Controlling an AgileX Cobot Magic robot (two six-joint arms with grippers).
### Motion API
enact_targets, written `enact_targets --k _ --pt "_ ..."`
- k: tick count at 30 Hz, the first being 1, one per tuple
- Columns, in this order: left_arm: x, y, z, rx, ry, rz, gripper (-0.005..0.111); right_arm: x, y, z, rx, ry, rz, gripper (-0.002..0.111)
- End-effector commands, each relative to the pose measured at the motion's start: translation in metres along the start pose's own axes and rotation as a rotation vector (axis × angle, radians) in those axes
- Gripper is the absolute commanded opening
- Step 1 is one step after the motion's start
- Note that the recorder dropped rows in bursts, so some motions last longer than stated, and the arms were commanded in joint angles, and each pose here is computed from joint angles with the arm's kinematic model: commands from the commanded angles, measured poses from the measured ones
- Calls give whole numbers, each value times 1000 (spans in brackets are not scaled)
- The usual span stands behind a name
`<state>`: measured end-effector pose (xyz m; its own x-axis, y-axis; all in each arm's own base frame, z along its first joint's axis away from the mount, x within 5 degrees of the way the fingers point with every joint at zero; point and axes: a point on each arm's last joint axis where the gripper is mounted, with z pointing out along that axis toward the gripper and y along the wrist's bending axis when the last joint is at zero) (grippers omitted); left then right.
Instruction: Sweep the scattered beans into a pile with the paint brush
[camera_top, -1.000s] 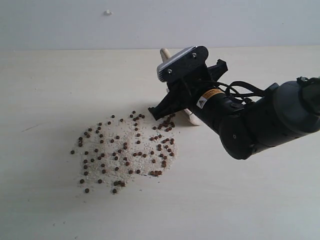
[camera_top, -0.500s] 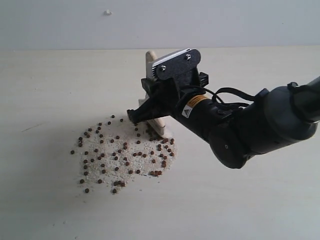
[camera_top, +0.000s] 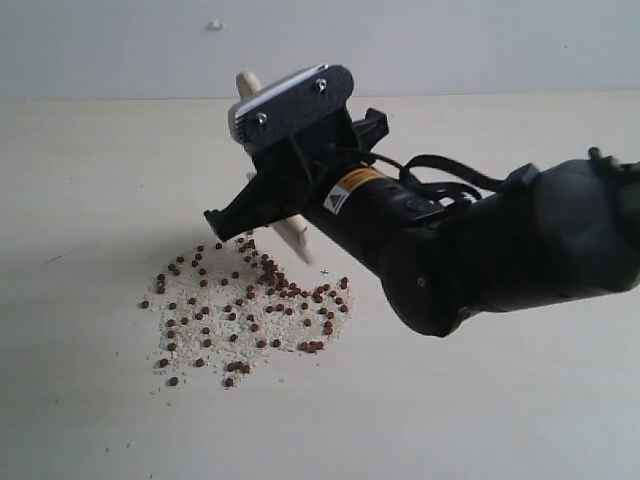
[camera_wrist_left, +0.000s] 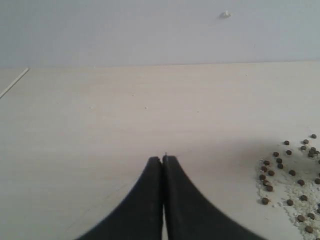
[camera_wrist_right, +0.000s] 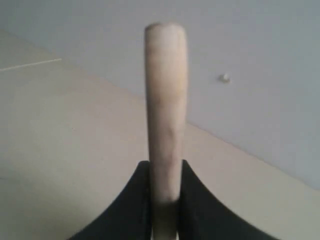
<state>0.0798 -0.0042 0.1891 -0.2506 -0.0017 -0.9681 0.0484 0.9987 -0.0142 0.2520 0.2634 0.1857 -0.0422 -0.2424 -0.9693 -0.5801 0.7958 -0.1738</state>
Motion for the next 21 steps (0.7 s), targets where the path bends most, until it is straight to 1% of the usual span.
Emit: enact_targets --k 1,3,5,7,11,14,18,21 --pt "-1 0 0 2 -7 -3 0 -26 -12 -8 45 -67 -141 0" --pt "-1 0 0 2 -7 -3 0 -29 -17 -4 28 -72 -224 0" --pt "-1 0 0 2 -7 -3 0 -27 -21 3 -36 -80 -339 0" --pt "-1 0 0 2 -7 -3 0 -22 -25 13 -110 -89 -406 0" --pt "-1 0 0 2 -7 -3 0 -11 -30 41 -286 -126 -460 0" --pt "-1 0 0 2 -7 -3 0 -1 -33 62 -415 -118 -497 0" --pt "-1 0 0 2 -7 -3 0 14 -35 81 -533 -66 -520 0" --pt "-1 0 0 2 -7 -3 0 23 -32 88 -605 -28 -529 0"
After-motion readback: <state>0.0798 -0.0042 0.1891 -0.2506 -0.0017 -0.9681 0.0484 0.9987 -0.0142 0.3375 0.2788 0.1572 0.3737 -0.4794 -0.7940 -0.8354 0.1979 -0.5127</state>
